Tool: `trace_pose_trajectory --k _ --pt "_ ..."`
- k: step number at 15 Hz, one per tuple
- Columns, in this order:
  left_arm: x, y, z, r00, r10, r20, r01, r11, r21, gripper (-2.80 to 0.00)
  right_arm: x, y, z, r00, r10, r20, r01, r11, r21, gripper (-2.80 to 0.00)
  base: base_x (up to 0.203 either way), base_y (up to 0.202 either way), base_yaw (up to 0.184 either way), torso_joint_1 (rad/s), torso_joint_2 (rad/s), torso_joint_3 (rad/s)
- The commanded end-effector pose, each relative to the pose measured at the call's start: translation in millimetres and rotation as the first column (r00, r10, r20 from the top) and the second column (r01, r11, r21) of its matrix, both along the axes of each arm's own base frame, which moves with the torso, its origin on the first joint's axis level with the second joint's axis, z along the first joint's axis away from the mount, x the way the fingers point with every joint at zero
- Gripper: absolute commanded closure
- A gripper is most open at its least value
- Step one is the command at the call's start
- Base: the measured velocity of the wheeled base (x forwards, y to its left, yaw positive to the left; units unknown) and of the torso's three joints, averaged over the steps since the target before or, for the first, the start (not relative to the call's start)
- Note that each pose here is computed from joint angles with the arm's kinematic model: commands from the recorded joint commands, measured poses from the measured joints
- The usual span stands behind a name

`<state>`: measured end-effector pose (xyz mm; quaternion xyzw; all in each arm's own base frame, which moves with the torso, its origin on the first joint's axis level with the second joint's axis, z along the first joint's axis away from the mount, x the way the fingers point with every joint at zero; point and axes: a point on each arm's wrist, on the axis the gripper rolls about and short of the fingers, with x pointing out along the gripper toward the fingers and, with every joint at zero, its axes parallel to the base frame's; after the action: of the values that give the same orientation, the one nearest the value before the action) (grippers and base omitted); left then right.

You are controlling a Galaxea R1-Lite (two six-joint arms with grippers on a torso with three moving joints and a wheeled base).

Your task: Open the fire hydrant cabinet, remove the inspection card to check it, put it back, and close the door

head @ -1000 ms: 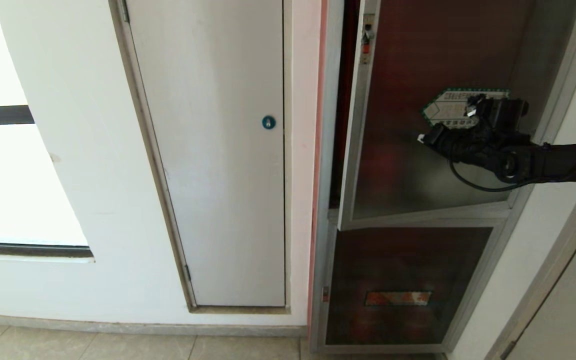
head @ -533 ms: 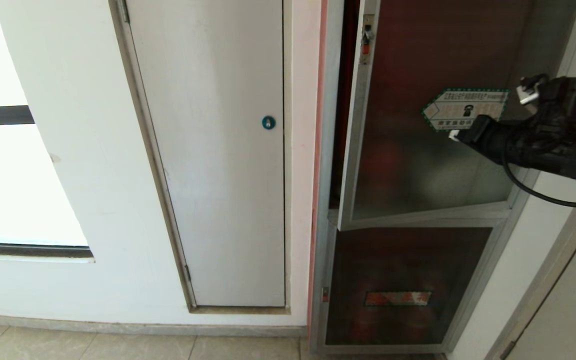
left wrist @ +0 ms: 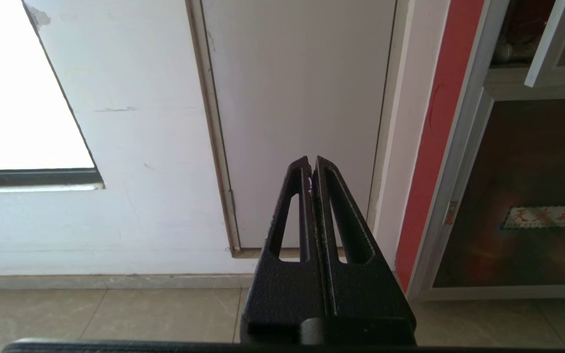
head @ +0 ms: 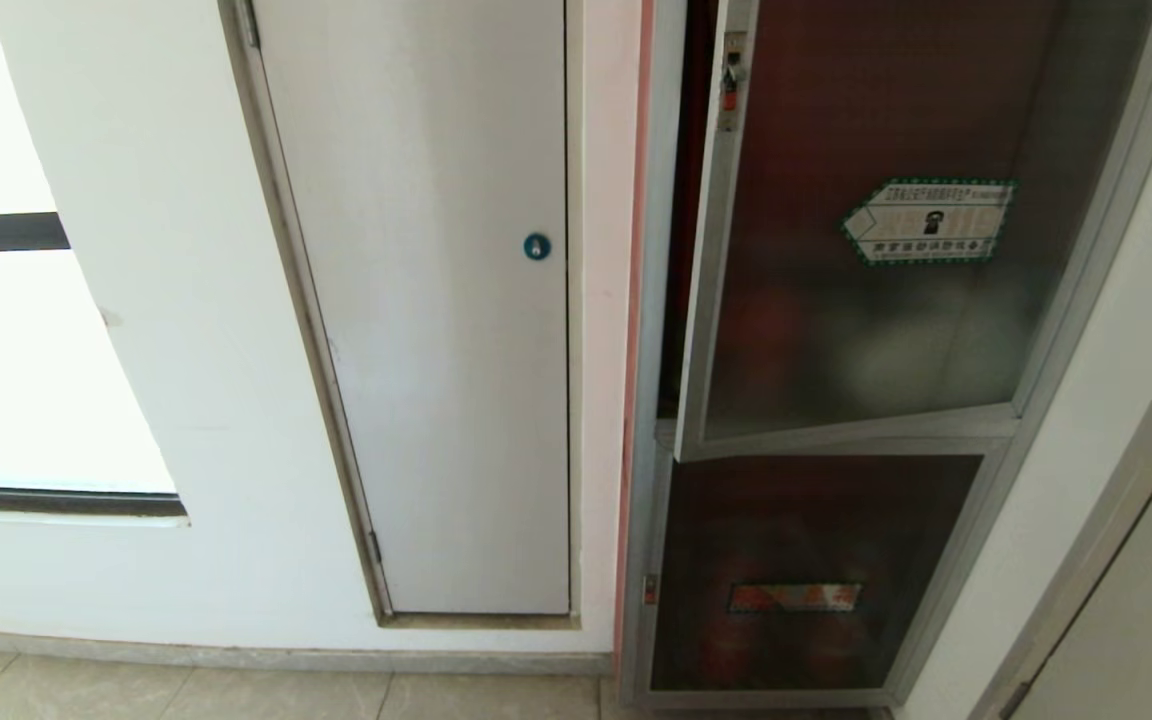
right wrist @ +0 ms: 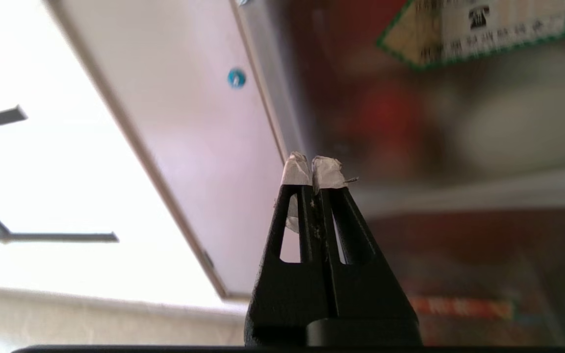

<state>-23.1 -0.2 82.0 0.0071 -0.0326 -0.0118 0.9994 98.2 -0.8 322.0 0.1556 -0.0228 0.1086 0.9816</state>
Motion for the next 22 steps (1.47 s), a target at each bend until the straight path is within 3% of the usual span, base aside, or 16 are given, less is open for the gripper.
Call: trace_pose_trajectory --k 1,4,8,13,18,20,22 --pt "2 0 -6 1.0 0.0 -0.022 0.001 1.0 0.0 0.0 -96 7 -19 0.999 0.021 0.041 -0.02 0.999 -0.03 0.0 0.0 0.0 0.0 0.0 0.0 0.0" --pt "2 0 -6 1.0 0.0 -0.024 0.001 1.0 0.0 0.0 -133 8 -49 0.996 0.08 -0.041 -0.082 0.994 -0.075 0.0 0.0 0.0 0.0 0.0 0.0 0.0" --pt "2 0 -6 1.0 0.0 -0.024 0.001 1.0 0.0 0.0 -162 8 -88 0.996 0.091 -0.017 -0.092 0.989 -0.116 0.0 0.0 0.0 0.0 0.0 0.0 0.0" --pt "2 0 -7 1.0 0.0 -0.024 0.001 1.0 0.0 0.0 -173 8 -157 0.997 0.075 0.025 -0.067 0.965 -0.255 0.0 0.0 0.0 0.0 0.0 0.0 0.0" --pt "2 0 -6 1.0 0.0 -0.024 0.001 1.0 0.0 0.0 -136 3 -207 0.984 -0.134 0.12 0.168 0.924 -0.345 0.0 0.0 0.0 0.0 0.0 0.0 0.0" --pt "2 0 -7 1.0 0.0 -0.025 0.001 1.0 0.0 0.0 -126 2 -225 0.974 -0.172 0.144 0.215 0.899 -0.381 0.0 0.0 0.0 0.0 0.0 0.0 0.0" --pt "2 0 -6 1.0 0.0 -0.023 0.001 1.0 0.0 0.0 -122 2 -236 0.977 -0.179 0.119 0.212 0.893 -0.397 0.0 0.0 0.0 0.0 0.0 0.0 0.0"
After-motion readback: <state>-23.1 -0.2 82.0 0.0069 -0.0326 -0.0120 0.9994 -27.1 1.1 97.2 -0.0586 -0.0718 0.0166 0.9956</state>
